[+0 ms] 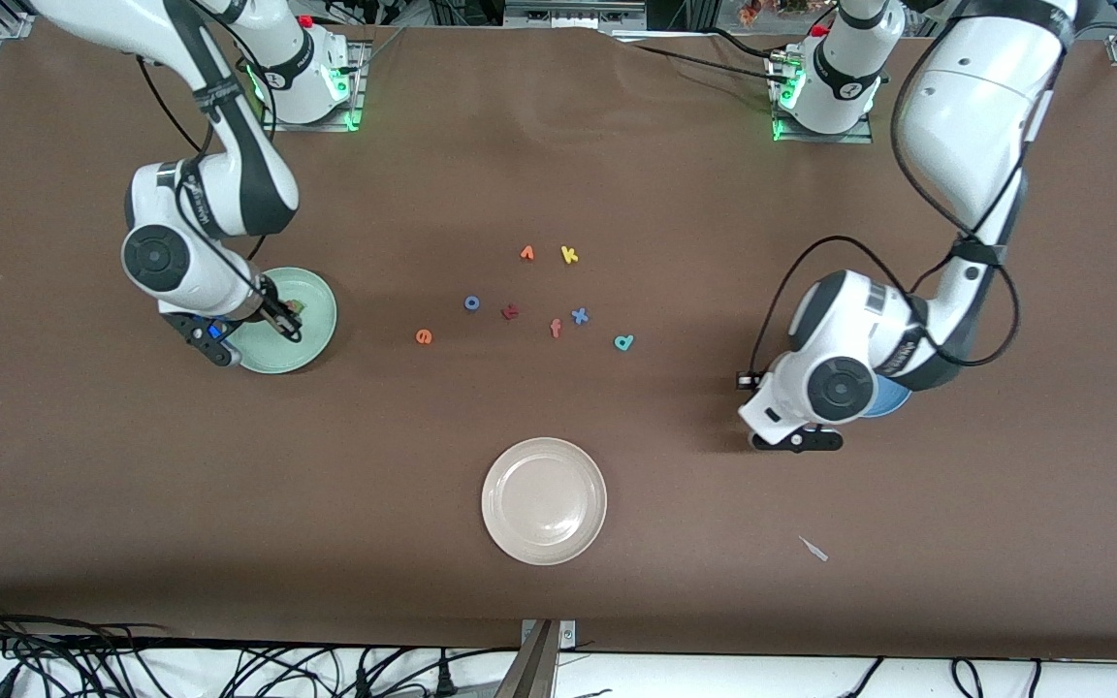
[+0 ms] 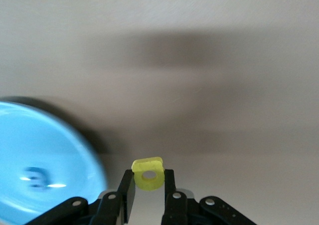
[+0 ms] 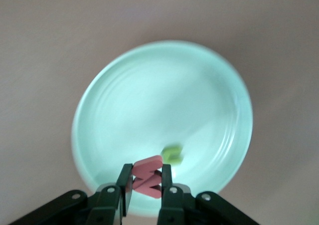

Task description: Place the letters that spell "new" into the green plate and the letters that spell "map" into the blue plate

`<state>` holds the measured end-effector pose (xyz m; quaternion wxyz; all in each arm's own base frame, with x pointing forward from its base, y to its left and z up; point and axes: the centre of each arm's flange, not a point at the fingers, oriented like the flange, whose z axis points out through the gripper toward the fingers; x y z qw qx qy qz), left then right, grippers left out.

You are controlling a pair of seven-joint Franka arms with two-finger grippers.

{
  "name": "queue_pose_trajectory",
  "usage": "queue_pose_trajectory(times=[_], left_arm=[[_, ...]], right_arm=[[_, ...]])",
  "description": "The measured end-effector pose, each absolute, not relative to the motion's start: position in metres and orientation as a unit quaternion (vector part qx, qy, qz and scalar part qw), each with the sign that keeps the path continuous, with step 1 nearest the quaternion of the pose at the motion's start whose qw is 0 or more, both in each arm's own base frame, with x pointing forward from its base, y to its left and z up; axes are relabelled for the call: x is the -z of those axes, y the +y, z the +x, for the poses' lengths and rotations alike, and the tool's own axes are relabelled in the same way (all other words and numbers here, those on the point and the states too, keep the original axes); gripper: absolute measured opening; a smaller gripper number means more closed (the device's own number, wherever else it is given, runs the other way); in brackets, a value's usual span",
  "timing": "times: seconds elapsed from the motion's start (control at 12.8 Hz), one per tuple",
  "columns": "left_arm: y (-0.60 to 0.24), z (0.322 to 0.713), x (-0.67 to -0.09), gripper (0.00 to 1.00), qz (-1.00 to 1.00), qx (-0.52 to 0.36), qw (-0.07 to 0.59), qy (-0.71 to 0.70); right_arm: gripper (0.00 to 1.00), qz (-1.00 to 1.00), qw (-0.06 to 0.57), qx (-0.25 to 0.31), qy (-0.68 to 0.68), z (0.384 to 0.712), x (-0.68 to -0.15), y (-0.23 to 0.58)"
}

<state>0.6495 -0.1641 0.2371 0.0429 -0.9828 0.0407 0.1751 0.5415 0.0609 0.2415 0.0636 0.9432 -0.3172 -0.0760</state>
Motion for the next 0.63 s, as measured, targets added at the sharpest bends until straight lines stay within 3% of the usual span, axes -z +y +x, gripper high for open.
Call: queue_pose_trajectory(times=[0.39,0.47,0.63], left_arm=[[-0.067,0.650,-0.241,0.28,-0.957,-0.229,0.025,0.174],[-0.054,0.647,-0.233,0.28,-0.952,-0.238,0.027,0.191],[-0.037,0.639,-0.211,0.28,-0.941,-0.260,0.024,0.215]], right_arm=[[0.27,0.954,0.037,0.098,-0.279,0.531,-0.193,-0.005],[0.31,0.955,0.031,0.102,-0.278,0.530,-0.190,-0.012],[0.54,0.955,0.026,0.106,-0.276,0.530,-0.190,-0.014]])
